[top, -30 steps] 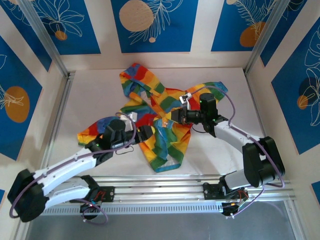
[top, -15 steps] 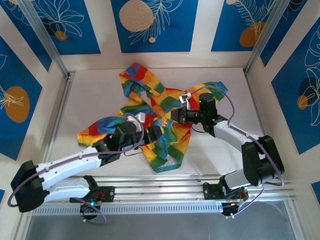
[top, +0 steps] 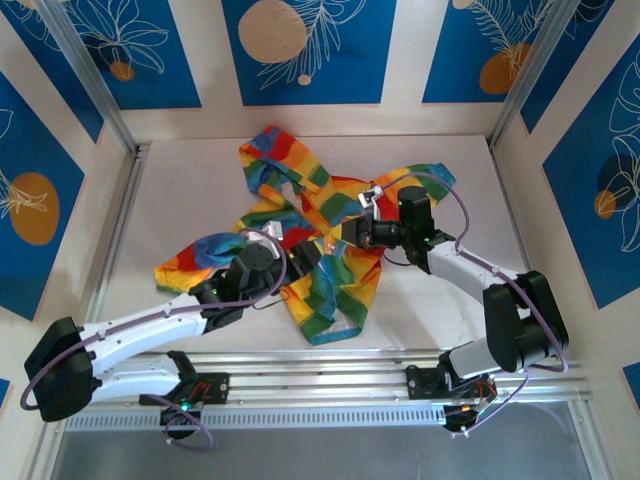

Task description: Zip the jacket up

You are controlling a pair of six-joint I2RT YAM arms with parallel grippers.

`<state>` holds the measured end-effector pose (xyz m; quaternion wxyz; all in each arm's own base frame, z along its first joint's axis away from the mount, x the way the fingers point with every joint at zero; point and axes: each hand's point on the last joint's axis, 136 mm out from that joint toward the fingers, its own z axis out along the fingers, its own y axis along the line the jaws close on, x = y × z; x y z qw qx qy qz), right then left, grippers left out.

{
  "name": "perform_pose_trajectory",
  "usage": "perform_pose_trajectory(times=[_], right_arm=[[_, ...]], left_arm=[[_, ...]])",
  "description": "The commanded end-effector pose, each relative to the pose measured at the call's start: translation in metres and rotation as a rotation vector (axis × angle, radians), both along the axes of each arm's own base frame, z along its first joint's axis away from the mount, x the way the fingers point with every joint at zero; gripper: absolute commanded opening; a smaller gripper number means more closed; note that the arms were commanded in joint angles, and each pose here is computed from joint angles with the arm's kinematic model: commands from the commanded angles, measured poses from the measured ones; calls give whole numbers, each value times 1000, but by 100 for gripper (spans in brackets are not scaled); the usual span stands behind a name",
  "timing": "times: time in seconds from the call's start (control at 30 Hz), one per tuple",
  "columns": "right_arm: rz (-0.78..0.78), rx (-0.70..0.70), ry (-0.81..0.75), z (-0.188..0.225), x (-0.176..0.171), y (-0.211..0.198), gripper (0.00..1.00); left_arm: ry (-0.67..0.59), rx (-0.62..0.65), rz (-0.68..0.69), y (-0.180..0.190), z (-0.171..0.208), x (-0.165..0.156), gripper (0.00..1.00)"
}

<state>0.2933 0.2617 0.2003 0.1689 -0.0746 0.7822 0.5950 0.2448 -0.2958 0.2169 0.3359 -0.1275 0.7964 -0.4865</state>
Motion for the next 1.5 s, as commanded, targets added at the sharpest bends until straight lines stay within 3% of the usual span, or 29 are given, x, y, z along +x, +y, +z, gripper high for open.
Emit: perform_pose_trajectory(times=[0.0,0.23,0.8,1.13,1.37,1.47], right_arm=[[31,16,-11,8,0,4,0],[40,20,-3,7,-1,4,0],[44,28,8,9,2,5,0],[37,25,16,9,2,5,0],[37,4,26,6,3,5,1],[24,-18,33,0,4,2,7]], left_arm=[[-44,-102,0,-6,15,9,54],[-67,-212,-45,-18,17,16,49],[-6,-196,-52,-19,-13,22,39],[-25,-215,-68,-16,-12,23,0],[-8,-130,-107,-2,-19,13,0],[46,-70,-158,1,-36,-1,0]])
